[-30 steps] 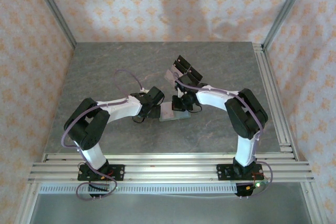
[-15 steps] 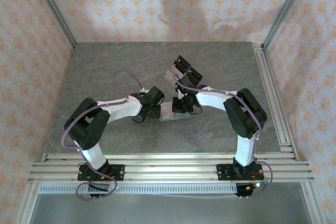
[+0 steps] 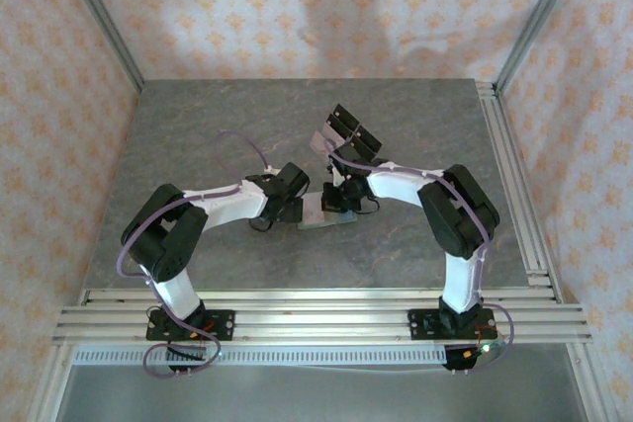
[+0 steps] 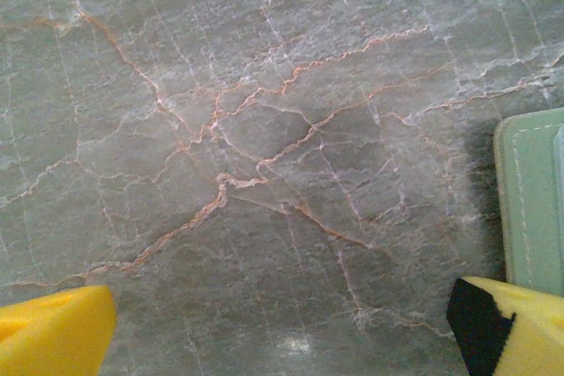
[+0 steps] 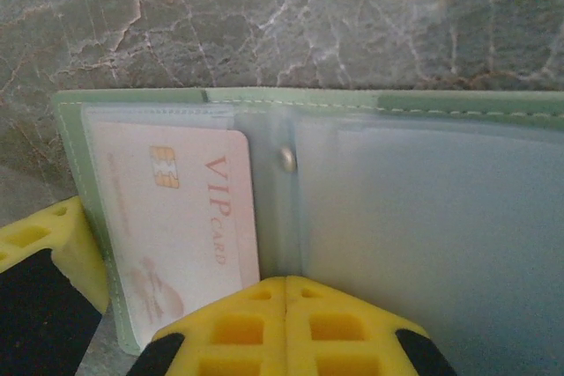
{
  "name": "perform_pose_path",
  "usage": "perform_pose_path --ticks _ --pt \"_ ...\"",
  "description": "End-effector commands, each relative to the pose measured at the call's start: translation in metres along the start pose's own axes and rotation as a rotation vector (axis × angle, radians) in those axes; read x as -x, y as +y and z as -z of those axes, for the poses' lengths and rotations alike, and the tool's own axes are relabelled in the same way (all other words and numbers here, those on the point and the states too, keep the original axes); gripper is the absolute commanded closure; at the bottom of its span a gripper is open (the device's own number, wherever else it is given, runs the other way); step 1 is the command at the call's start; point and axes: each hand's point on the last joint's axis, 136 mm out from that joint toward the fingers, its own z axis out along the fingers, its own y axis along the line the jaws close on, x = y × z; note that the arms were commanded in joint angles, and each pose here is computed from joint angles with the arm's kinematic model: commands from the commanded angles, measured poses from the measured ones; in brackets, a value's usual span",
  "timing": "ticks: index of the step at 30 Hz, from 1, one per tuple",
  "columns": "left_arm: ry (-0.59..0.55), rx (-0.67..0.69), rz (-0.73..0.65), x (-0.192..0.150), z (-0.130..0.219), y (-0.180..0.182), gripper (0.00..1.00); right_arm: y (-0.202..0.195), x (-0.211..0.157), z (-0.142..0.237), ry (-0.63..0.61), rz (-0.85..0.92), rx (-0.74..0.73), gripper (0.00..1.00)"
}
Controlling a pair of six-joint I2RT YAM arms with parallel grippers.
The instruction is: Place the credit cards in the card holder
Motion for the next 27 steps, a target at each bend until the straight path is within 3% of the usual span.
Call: perform_pose_path --ticks 1,10,15,27 --pt "0.034 0.036 0.001 -0.012 -0.014 0.009 0.01 0.018 -0.008 -0.013 0.053 0.036 0.055 1.0" --pt "0.017 0.047 0.012 -0.009 -0.003 0.015 0.0 0.017 -0.008 -0.007 0.042 0.05 0.042 0.95" --pt "-0.015 0.068 0.026 -0.002 0.011 0.026 0.0 0.01 0.004 0.019 -0.04 0.03 0.012 0.81" --pt "-0.029 0.088 0.047 0.003 0.018 0.04 0.0 -0.033 0.001 0.012 -0.013 -0.026 -0.1 0.83"
